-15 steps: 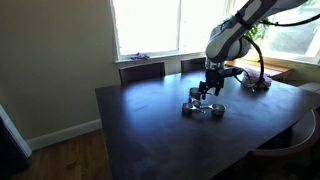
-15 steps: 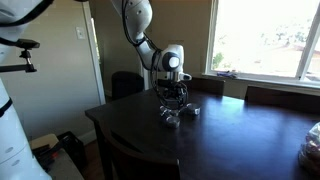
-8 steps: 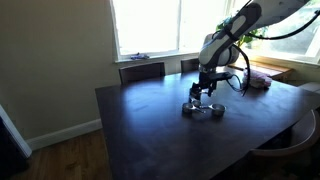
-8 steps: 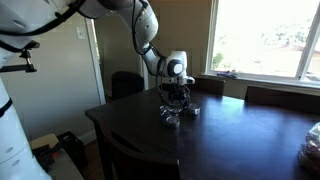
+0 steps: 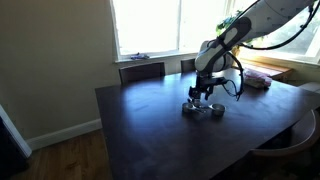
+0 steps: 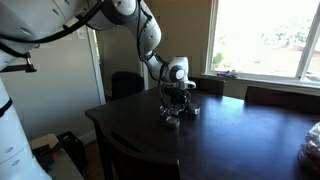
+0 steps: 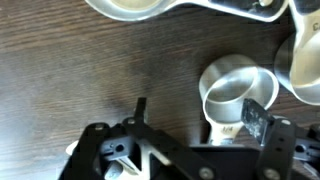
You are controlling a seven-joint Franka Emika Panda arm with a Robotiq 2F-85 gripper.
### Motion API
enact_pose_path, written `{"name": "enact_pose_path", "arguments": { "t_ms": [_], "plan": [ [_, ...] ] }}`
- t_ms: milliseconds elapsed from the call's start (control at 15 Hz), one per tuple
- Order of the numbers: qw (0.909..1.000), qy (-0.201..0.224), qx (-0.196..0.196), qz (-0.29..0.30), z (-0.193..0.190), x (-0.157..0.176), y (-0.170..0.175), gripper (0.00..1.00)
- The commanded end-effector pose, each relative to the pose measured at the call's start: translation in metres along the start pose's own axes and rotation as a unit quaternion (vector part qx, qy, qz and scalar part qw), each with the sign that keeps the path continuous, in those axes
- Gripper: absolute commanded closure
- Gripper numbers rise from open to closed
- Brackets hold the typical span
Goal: Stack the cups
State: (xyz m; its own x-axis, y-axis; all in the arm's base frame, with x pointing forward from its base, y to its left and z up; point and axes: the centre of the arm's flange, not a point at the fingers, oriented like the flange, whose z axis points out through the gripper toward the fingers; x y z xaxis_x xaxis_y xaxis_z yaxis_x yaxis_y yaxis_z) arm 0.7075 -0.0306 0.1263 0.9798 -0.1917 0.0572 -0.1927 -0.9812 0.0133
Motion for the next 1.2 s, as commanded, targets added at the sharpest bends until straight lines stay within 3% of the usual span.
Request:
{"name": "enact_pose_path", "arguments": {
  "t_ms": [0,67,133,267,533,867,1133],
  "plan": [
    [0.9997,-0.017,-0.003,0.019,0.012,0.005,-0.006,0.01],
    [0.9996,-0.019,-0.004,0.019,0.015,0.005,-0.006,0.02],
    [0.9996,-0.023,-0.005,0.019,0.018,0.004,-0.006,0.25],
    [0.9995,-0.026,-0.005,0.018,0.019,0.002,-0.005,0.28],
    [0.9999,-0.012,-0.004,0.01,0.004,-0.003,-0.005,0.55],
    [0.9997,-0.024,0.004,0.009,0.003,0.001,-0.004,0.87],
    [0.9997,-0.024,0.002,0.007,-0.001,-0.001,-0.004,0.96]
  ]
}}
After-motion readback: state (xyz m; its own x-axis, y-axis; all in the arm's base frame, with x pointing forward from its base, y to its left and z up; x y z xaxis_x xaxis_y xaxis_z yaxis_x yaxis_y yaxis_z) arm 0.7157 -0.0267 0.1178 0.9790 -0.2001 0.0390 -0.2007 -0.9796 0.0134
